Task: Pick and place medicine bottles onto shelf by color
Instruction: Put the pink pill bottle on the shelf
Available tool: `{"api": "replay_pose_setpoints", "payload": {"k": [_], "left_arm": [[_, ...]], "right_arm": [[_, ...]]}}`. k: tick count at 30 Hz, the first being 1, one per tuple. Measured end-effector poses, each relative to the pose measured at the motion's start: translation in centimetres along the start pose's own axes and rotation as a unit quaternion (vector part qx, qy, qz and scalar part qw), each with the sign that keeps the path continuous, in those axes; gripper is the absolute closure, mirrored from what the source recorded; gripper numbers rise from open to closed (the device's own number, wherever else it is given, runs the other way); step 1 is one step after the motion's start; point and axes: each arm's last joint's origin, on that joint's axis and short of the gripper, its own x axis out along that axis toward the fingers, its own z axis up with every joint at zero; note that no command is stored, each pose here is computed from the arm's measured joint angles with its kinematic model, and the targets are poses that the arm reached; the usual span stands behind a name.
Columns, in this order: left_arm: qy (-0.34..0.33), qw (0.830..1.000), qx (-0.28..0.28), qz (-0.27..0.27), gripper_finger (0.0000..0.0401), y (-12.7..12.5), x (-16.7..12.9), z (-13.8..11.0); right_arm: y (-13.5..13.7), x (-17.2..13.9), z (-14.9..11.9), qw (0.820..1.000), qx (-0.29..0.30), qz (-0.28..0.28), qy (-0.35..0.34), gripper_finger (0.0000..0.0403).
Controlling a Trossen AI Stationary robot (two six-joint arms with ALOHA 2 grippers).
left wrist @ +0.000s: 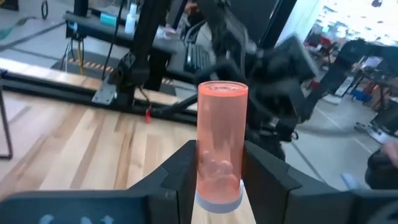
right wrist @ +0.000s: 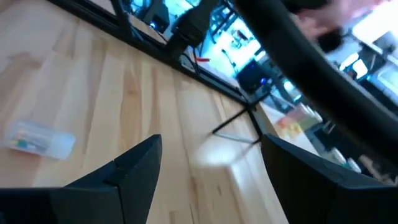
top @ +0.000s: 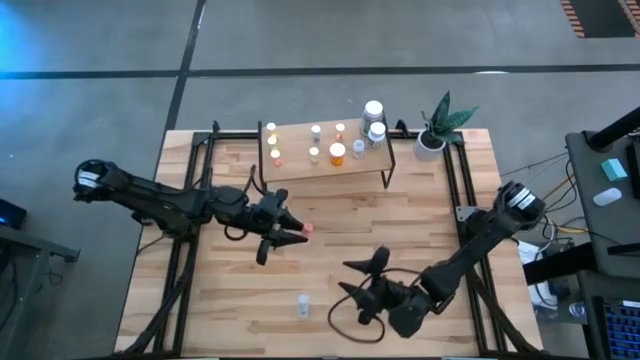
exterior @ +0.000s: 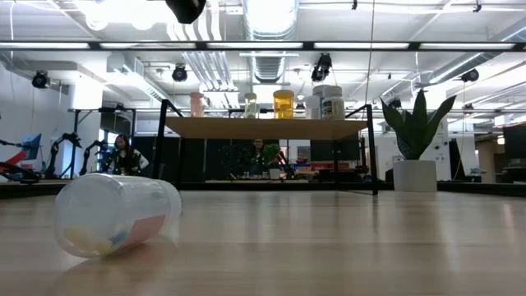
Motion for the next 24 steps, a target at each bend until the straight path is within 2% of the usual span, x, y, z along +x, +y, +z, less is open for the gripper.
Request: {"api": "replay_pose_setpoints", "payload": {"k": [3,6,8,10,15,20,22,24], "left_arm": [[0.0,1.0,0.0,-0.005,0.0302,0.0,0.3,-0.1],[0.01,1.0,-0.001,-0.012,0.0302,0.0,0.7,-0.5],[0.013,1.0,-0.003,-0.015,0.0302,-0.1,0.9,-0.7],[0.01,1.0,-0.014,-0.022,0.0302,-0.3,1.3,-1.0],[-0.048,0.997,-0.017,-0.061,0.0302,-1.3,2.8,-1.0],[-0.12,0.987,0.042,-0.094,0.0302,-2.3,3.4,-0.7],[-0.15,0.981,0.071,-0.105,0.0302,-2.8,3.5,-0.6],[-0.17,0.975,0.091,-0.114,0.0302,-3.3,3.6,-0.7]], "right_arm": [[1.1,0.9,-0.1,1.0,-0.025,-0.006,-0.01,0.0138],[1.5,1.4,0.1,0.998,-0.046,-0.046,-0.015,0.0138],[1.3,1.4,0.4,0.996,-0.047,-0.079,-0.015,0.0135],[0.9,1.1,0.9,0.995,-0.041,-0.084,-0.023,0.013],[0.1,0.5,2.2,0.995,0.017,-0.077,-0.062,0.0127],[0.3,0.5,2.5,0.991,0.073,-0.019,-0.111,0.0126],[-0.1,0.2,2.2,0.981,0.112,-0.003,-0.157,0.0127],[-0.8,-0.2,1.6,0.964,0.149,0.002,-0.221,0.0127]]}}
